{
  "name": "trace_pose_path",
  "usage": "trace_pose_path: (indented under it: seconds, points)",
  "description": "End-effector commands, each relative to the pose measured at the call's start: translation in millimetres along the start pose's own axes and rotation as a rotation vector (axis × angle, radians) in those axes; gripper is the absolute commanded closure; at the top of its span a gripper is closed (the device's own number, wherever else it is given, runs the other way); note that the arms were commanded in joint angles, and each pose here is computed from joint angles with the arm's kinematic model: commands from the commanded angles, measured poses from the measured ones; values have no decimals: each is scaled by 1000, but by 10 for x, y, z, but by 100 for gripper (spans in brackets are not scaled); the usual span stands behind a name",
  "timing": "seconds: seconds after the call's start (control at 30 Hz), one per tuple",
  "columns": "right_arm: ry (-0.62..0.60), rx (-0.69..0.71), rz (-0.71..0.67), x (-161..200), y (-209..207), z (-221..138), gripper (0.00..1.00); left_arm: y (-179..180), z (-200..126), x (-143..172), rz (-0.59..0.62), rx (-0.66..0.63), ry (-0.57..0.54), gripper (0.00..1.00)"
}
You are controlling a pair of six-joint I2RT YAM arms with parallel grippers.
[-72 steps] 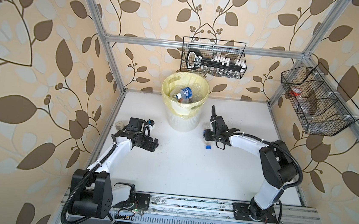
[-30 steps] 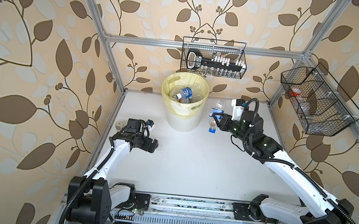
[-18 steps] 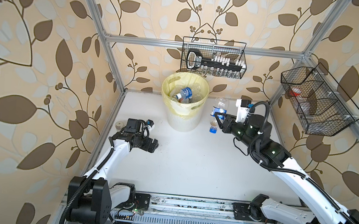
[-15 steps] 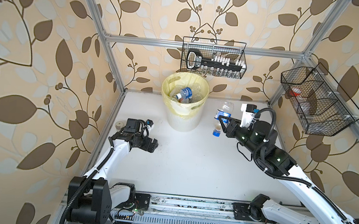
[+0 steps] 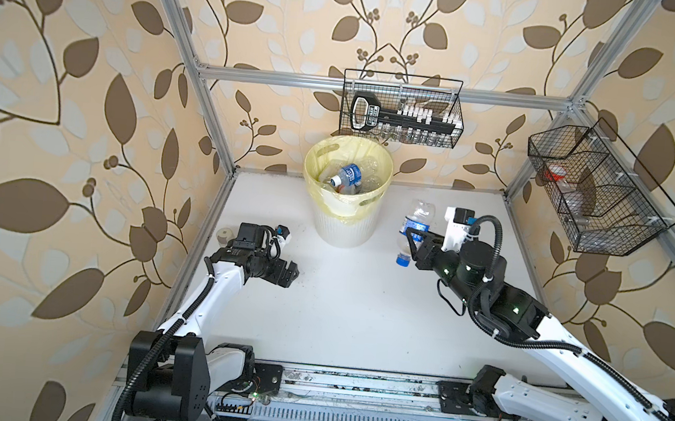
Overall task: Throw the plastic bottles in the bin
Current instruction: Throw the plastic bottle into the trash bin.
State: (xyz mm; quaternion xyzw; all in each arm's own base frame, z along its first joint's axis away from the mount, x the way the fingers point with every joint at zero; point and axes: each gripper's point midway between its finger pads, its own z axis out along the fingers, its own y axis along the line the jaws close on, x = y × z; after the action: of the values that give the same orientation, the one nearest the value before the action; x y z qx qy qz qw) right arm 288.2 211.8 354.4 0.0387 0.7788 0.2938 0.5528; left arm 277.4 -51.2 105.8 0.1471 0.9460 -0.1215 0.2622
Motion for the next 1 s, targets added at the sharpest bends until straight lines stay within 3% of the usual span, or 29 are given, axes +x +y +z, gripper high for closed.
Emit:
trace_pose_path:
  seconds: [0.0, 0.13, 0.23, 0.27, 0.33, 0.43, 0.53, 0.77, 0.97]
  points:
    - [-66, -46, -61, -370, 350, 140, 58, -49, -43, -32, 12, 36, -8, 1]
    - [-134, -71, -140, -767, 714, 627, 56, -62, -45, -36, 10, 43, -8, 1]
    - [-139, -103, -98, -1062, 797, 1171, 52, -67, -39, -35, 9, 48, -5, 1]
    - [-129, -117, -79, -1139, 808, 1333, 41, -63, -39, -34, 10, 45, -4, 1]
    - [-97, -95, -63, -1184, 779, 1600, 0, -46, -43, -31, 7, 35, -3, 1]
    - [-80, -88, -59, -1225, 826, 1655, 0, -28, -47, -30, 5, 24, -1, 1]
    - [-131, -137, -59, -1292, 959, 1380, 0, -31, -54, -38, 2, 28, -2, 1]
    - [-158, -131, -3, -1231, 647, 866, 0, -59, -94, -74, -9, 45, -8, 1]
    - [-104, -57, 3, -1027, 318, 685, 0, -25, -100, -59, -11, 28, -13, 1]
